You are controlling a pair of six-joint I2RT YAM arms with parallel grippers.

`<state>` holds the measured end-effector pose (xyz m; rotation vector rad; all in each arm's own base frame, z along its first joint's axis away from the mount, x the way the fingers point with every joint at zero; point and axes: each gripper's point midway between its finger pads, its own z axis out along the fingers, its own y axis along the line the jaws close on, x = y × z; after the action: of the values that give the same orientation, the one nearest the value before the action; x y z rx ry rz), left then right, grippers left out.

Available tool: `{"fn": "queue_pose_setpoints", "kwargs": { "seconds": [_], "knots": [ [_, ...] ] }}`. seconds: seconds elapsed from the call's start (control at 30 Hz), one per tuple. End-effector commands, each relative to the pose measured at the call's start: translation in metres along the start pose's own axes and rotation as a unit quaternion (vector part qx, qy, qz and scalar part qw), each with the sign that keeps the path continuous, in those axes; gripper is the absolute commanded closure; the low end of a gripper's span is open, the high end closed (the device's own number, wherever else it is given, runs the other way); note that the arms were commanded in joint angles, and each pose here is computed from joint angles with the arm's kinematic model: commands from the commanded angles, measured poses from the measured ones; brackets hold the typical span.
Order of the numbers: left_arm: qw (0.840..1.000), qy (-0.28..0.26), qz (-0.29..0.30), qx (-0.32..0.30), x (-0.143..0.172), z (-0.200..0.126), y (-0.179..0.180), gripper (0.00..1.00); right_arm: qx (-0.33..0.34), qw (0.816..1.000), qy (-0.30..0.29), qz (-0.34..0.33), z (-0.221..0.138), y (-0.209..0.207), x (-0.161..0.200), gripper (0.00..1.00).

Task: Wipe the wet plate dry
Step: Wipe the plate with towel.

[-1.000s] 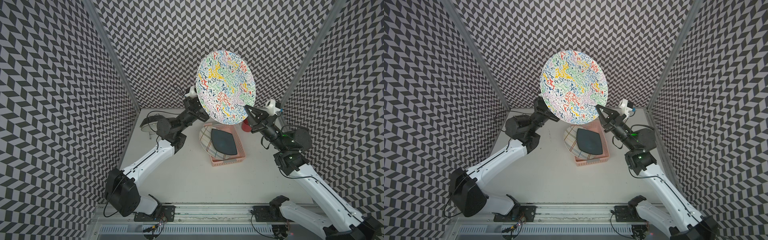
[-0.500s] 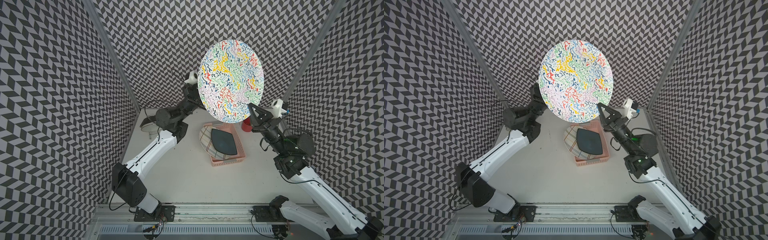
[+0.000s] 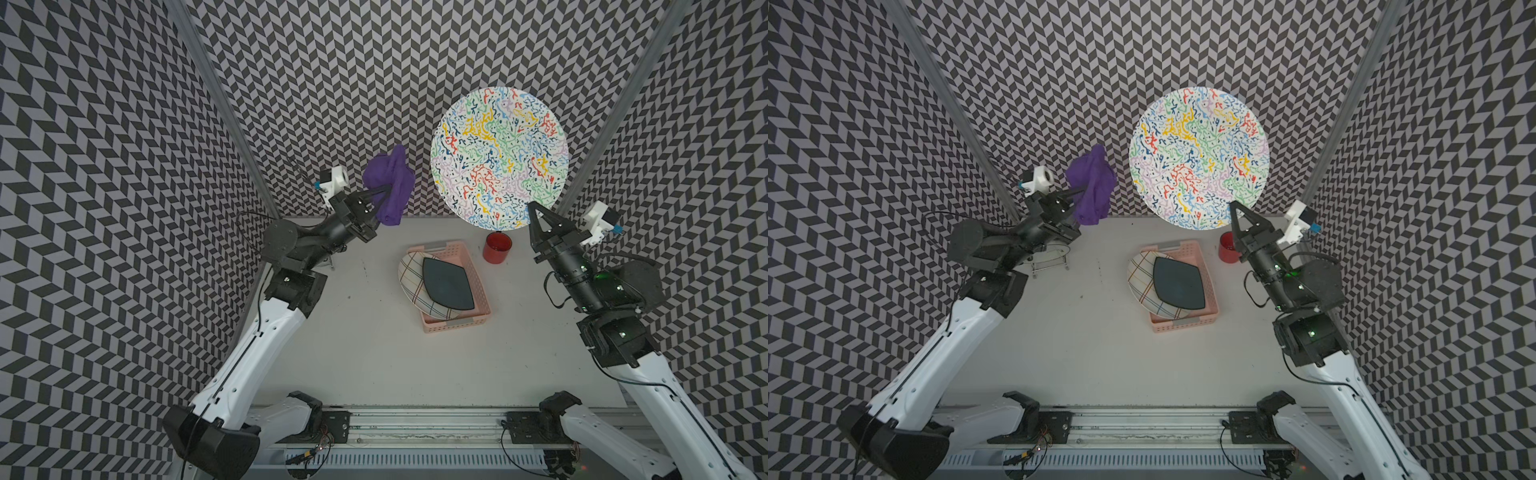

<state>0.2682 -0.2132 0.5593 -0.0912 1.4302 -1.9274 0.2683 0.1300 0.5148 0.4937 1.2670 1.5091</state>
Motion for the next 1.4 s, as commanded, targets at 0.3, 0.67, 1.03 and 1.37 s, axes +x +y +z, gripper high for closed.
{"fn": "queue_pose_setpoints", "kwargs": {
  "seconds": [0.3, 0.67, 1.03, 1.37],
  "knots": [
    [0.936, 0.052, 0.219, -0.271, 0.001, 0.005, 0.101, 1.0, -0.014, 0.984, 0.144, -0.102, 0.014, 0.012, 0.06, 1.0],
    [0.897, 0.222, 0.266, -0.273, 0.089, 0.04, 0.152, 1.0, -0.056, 0.982, 0.162, -0.08, 0.017, 0.031, 0.105, 1.0],
    [0.914, 0.168, 0.261, -0.263, 0.057, 0.009, 0.12, 1.0, -0.037, 0.99, 0.119, -0.066, 0.012, 0.031, 0.076, 1.0],
    [0.955, 0.095, 0.214, -0.18, 0.022, 0.005, 0.063, 1.0, -0.032, 0.999, 0.038, -0.012, 0.035, 0.031, 0.021, 1.0]
  ]
}}
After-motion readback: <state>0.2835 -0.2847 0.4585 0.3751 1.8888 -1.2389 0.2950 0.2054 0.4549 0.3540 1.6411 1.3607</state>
